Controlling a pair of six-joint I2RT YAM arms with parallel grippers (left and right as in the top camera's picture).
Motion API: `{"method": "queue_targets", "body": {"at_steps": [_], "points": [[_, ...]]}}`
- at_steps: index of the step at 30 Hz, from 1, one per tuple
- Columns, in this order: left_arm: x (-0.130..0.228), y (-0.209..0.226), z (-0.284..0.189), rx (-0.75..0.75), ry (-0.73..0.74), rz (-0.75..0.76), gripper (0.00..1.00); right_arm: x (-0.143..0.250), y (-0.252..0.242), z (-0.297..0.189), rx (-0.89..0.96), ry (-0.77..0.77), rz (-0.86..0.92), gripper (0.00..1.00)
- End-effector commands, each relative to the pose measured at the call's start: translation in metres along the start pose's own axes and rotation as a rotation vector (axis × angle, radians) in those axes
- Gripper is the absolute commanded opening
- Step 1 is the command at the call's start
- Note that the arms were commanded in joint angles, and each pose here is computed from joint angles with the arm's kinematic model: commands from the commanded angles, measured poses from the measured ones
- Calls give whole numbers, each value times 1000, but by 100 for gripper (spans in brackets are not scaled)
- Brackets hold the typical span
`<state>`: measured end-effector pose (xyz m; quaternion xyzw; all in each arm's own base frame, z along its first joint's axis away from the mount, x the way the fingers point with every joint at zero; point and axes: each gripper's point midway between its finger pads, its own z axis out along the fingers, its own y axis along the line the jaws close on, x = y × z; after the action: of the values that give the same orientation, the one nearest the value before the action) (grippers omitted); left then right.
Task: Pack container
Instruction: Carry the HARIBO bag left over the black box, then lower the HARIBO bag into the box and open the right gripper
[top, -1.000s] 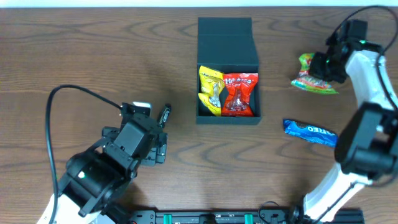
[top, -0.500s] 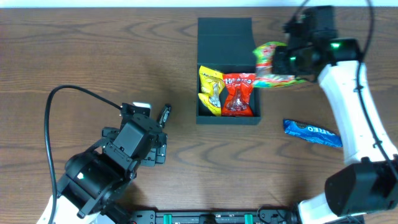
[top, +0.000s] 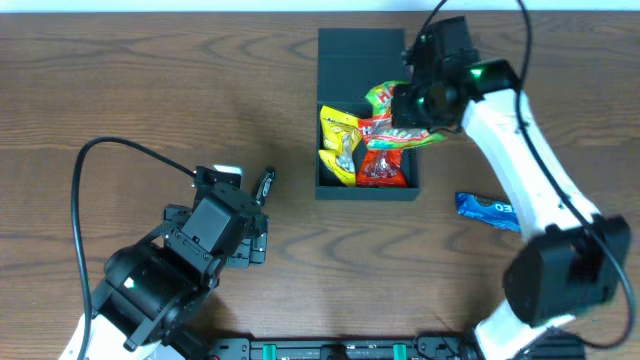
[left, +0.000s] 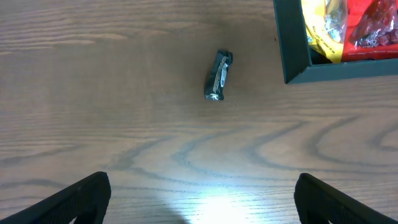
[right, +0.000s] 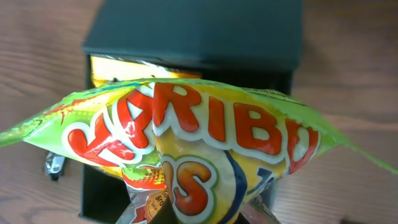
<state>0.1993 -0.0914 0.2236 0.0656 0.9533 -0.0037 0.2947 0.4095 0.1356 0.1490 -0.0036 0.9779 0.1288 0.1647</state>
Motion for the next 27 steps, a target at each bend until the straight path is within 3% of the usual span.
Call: {"method": "queue_targets", "body": {"at_steps": [1,21,22,27], "points": [[0,2,-1,-6,-5,-6,95,8,14,14,-31,46,28,1],[2,3,-1,-11,4,-2,95,14,1,51,87,84,4,1],[2,3,-1,-11,4,-2,95,15,1,51,88,85,4,8],[2,3,-1,-11,4,-2,95,15,1,51,88,85,4,65]]}}
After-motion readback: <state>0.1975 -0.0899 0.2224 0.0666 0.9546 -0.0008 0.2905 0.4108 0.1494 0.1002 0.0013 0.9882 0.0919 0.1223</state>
